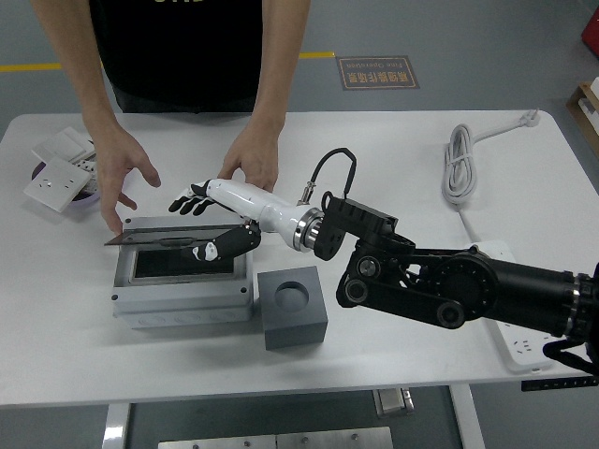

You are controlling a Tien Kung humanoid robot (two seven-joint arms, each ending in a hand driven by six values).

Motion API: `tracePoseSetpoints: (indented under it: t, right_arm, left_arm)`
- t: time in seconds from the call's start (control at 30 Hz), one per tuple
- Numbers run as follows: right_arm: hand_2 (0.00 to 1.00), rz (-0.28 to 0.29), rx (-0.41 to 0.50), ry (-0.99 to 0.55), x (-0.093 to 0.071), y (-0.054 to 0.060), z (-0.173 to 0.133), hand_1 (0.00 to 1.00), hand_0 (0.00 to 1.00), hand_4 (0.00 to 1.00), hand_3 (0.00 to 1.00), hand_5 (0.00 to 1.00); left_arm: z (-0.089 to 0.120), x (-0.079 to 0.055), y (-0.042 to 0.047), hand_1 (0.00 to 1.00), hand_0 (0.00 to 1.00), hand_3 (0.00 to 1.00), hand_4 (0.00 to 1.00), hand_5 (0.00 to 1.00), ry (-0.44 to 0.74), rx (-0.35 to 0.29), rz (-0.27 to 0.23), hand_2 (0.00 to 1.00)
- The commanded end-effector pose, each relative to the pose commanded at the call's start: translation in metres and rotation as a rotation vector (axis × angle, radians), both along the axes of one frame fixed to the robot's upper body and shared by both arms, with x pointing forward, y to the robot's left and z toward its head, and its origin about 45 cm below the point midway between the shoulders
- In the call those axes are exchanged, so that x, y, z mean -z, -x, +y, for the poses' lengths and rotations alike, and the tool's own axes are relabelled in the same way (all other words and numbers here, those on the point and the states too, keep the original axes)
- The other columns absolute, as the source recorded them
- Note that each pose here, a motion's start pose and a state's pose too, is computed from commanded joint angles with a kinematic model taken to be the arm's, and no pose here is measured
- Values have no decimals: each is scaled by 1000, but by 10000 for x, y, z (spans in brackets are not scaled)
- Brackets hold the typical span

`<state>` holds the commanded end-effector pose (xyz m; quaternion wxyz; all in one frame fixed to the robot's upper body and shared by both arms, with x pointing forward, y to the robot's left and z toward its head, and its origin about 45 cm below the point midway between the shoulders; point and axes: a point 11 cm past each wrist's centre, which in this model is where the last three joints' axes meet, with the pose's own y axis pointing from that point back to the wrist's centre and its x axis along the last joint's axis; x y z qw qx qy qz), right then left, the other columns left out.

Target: Pick up the cylinder from the cube,place it in the box,flap close box

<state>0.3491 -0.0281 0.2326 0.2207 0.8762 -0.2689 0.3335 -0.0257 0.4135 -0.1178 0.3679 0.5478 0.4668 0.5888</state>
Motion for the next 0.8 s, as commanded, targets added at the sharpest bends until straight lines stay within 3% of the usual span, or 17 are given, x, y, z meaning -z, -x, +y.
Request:
tracePoseSetpoints:
  t: [0.07, 0.23, 0.27, 0.37, 0.43, 0.47, 0.63, 0.67, 0.8]
  right_arm:
    - [726, 7, -17, 19, 35, 59, -2, 699, 780, 709, 717, 213]
    - [726, 89, -38, 49, 249, 210, -6, 699, 780, 709, 717, 213]
    - [732, 109, -38, 50, 299, 237, -10, 701, 773, 657, 714, 256]
    - [732, 130, -32, 44, 344, 256, -21, 701, 773, 657, 714, 256]
    - [732, 128, -22, 32, 324, 235, -37, 701, 773, 657, 714, 256]
    - [742, 126, -16, 26, 308, 220, -46, 710, 780, 523, 721, 407]
    - [742, 75, 24, -20, 106, 92, -134, 710, 780, 523, 721, 407]
    - [746, 64, 34, -27, 66, 67, -163, 710, 784, 491, 728, 509]
    - [746, 17, 79, -58, -87, -33, -286, 710, 784, 491, 728, 509]
  left_arm:
    - [4, -1, 2, 852, 923, 951, 2, 2, -1, -3, -3, 854]
    - [24, -7, 1, 852, 923, 951, 2, 2, -5, -16, -15, 854]
    - [26, -7, 2, 852, 923, 951, 2, 2, -6, -19, -17, 854]
    - [29, -8, 8, 852, 923, 951, 2, 2, -7, -23, -17, 854]
    - [31, -9, 12, 852, 923, 951, 2, 2, -8, -24, -17, 854]
    - [32, -9, 14, 852, 923, 951, 2, 2, -8, -25, -16, 854]
    - [36, -10, 21, 852, 923, 951, 2, 2, -9, -24, -15, 854]
    - [33, -10, 23, 852, 923, 951, 2, 2, -9, -24, -15, 854]
    - [16, -4, 39, 852, 923, 951, 2, 2, -5, -20, -8, 854]
